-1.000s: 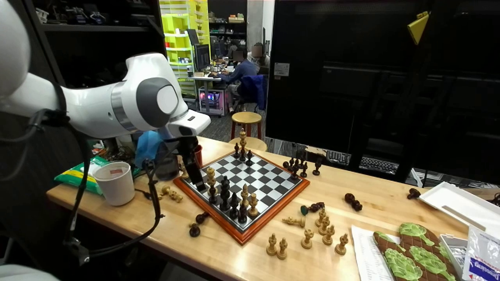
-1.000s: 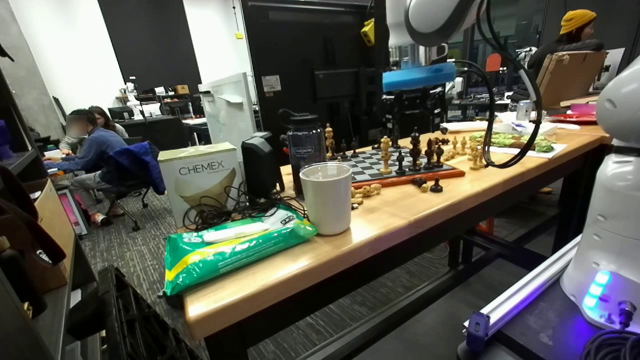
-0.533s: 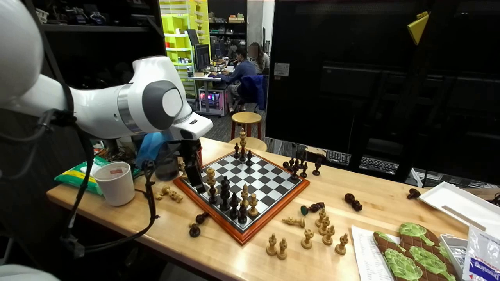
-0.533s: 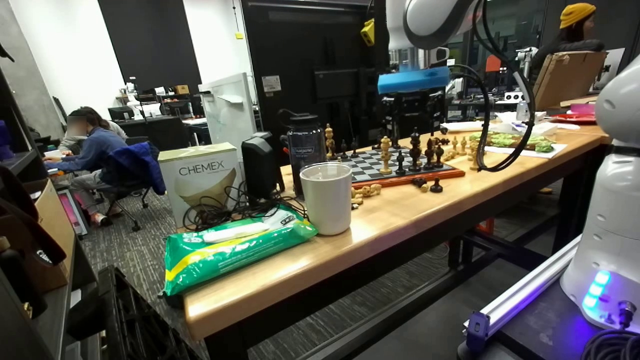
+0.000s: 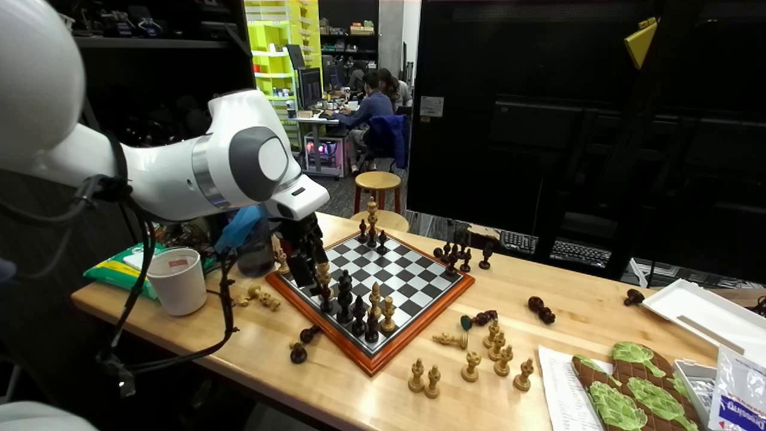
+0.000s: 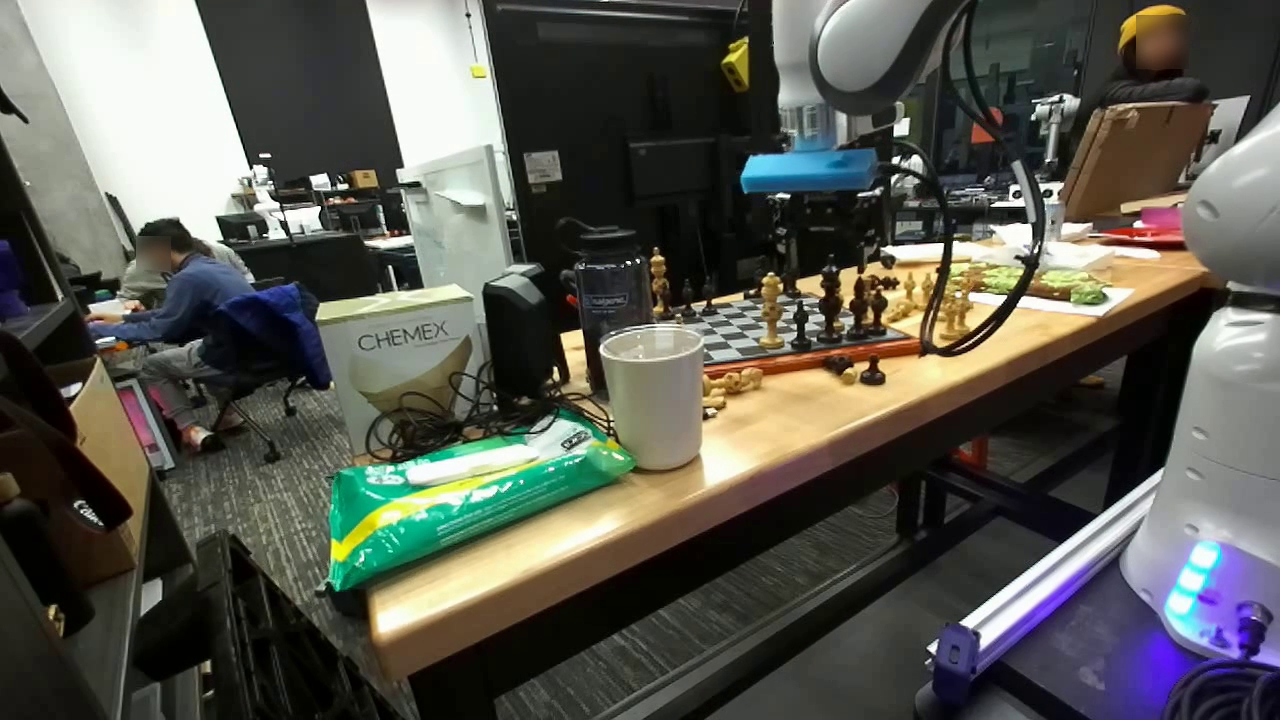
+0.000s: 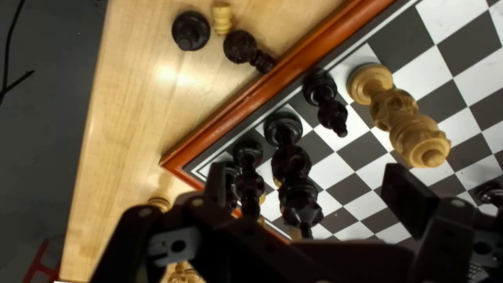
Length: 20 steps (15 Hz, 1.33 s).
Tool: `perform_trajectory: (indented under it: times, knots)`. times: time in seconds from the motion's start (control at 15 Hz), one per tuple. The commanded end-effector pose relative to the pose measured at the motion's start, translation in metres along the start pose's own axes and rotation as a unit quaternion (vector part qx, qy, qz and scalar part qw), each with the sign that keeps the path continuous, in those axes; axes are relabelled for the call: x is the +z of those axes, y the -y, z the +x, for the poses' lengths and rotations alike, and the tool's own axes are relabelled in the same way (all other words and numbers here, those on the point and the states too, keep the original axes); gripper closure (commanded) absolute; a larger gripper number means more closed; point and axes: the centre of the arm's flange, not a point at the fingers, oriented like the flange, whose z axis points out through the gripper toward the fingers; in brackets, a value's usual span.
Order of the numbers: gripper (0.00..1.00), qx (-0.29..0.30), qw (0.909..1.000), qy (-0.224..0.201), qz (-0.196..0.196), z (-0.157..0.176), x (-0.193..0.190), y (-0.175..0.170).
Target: Move the black chess piece forwards on the chess board
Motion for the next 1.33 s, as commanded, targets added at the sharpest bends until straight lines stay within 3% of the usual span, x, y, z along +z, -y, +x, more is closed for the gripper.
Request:
perform_trajectory:
  times: [0.0, 0.87, 1.27]
  knots:
    - [0.00, 0.027, 0.9992, -0.021, 0.021, 0.005, 0.011, 0.013]
    - [0.00, 0.121, 0.9921, 0.012, 0.032, 0.020, 0.047, 0.019]
    - [0.00, 0.152, 0.9880, 0.022, 0.017, 0.019, 0.054, 0.021]
